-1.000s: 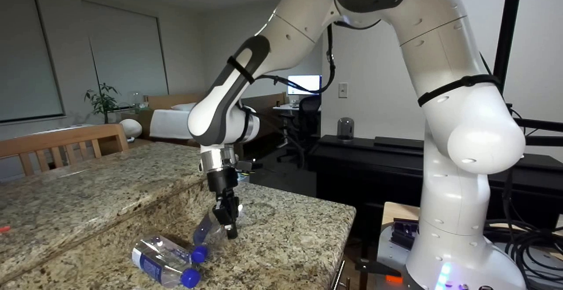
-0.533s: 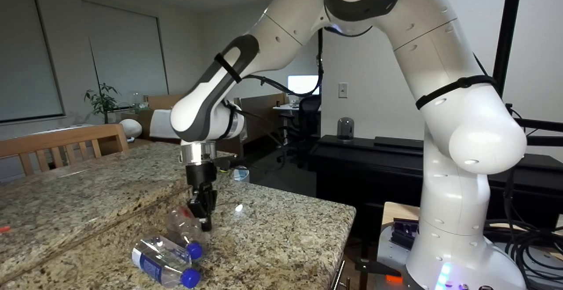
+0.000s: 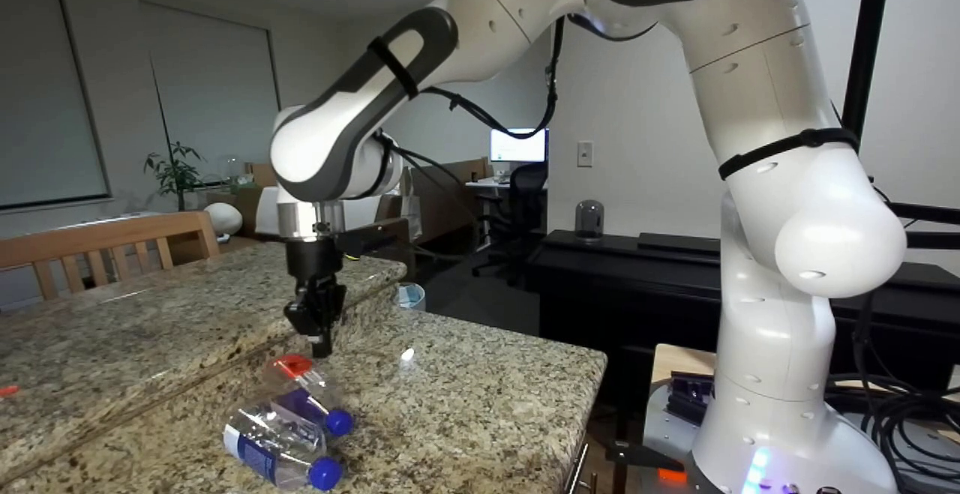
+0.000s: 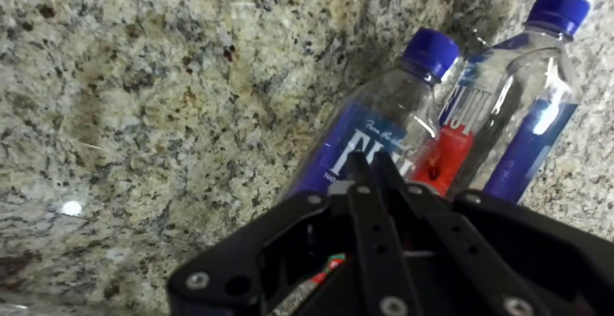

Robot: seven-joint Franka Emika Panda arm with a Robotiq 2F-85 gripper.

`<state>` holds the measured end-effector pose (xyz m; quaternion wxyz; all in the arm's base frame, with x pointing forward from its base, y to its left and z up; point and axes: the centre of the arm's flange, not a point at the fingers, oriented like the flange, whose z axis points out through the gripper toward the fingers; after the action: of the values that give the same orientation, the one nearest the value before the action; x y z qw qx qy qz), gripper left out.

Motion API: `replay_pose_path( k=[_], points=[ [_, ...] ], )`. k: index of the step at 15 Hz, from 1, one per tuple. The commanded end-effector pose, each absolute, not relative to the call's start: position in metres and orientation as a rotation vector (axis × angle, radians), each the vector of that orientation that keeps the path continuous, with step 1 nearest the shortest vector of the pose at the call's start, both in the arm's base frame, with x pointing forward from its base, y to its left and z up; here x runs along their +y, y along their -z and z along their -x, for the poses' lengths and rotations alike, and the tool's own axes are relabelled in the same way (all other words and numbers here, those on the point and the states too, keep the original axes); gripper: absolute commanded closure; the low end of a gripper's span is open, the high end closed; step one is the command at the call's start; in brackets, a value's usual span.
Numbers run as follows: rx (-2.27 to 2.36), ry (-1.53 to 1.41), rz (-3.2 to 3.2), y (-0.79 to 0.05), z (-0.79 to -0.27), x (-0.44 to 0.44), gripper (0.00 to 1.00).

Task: Place the water bottle on the right upright

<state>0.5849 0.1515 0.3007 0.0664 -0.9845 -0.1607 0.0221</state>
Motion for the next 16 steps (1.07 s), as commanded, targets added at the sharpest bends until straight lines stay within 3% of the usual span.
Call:
replay_pose_path(
  k=[1, 6, 10, 16],
  points=[
    [-0.384, -0.124, 3.02, -0.314, -0.543, 0.152, 0.6],
    [-0.391, -0.335, 2.957, -0.294, -0.49, 0.16, 0.28],
    [-0.374, -0.274, 2.933, -0.272, -0.469, 0.172, 0.02],
    [-0.345, -0.027, 2.93, -0.243, -0.461, 0.177, 0.0]
  ],
)
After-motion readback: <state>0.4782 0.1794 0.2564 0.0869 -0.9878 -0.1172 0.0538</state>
